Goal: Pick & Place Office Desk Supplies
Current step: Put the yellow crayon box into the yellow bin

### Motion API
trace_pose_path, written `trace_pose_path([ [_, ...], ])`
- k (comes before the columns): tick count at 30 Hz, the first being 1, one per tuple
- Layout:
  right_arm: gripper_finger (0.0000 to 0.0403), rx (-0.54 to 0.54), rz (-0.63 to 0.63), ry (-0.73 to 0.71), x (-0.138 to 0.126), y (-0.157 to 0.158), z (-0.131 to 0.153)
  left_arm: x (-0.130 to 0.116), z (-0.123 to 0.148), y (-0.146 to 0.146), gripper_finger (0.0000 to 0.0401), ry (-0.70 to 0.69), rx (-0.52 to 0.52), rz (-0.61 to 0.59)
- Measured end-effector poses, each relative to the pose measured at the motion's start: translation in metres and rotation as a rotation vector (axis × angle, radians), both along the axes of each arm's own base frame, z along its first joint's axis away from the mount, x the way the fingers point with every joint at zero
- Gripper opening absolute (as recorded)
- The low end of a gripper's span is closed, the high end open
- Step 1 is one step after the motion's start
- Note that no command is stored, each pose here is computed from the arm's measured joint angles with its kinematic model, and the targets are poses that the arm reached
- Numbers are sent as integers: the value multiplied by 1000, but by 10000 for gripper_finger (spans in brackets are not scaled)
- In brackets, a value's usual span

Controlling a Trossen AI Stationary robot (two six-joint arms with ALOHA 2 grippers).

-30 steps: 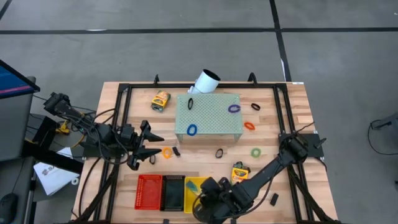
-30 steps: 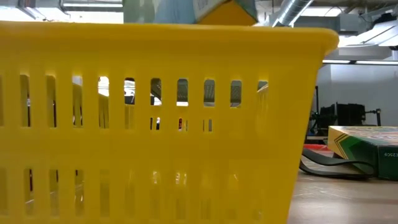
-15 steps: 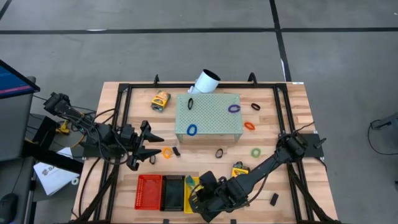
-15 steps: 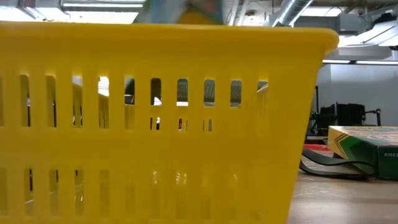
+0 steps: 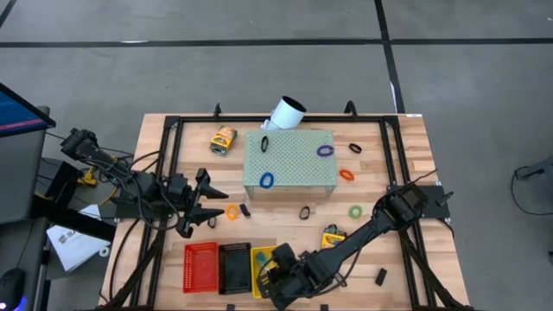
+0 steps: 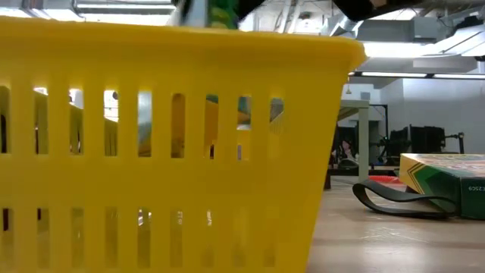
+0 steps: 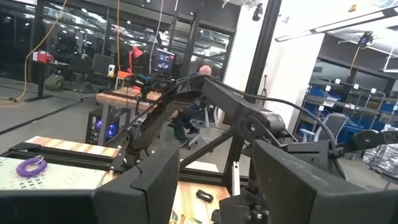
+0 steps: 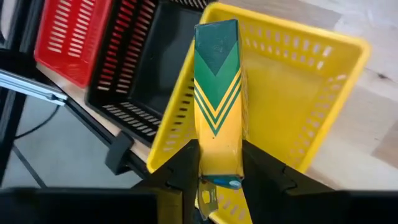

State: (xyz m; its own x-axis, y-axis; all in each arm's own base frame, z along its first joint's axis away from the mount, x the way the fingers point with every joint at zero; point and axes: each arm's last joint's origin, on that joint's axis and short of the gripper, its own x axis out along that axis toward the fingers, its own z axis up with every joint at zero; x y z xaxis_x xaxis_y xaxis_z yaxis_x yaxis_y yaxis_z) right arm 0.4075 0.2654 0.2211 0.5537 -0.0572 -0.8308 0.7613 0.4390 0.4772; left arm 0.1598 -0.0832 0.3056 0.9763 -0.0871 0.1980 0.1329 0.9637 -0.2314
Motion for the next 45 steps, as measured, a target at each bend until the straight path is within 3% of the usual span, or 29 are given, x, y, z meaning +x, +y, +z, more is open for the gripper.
trace_pose_path([
  [15,230,12,-50,-5,10,-16,1,0,-1,0,198,10,7,-4],
  [26,234,92,-2,15,7,-7,2,1,-5,-1,198,49,12,-27],
  [45,234,90,151,83,18,-24,-2,1,-6,-1,198,51,13,-27],
])
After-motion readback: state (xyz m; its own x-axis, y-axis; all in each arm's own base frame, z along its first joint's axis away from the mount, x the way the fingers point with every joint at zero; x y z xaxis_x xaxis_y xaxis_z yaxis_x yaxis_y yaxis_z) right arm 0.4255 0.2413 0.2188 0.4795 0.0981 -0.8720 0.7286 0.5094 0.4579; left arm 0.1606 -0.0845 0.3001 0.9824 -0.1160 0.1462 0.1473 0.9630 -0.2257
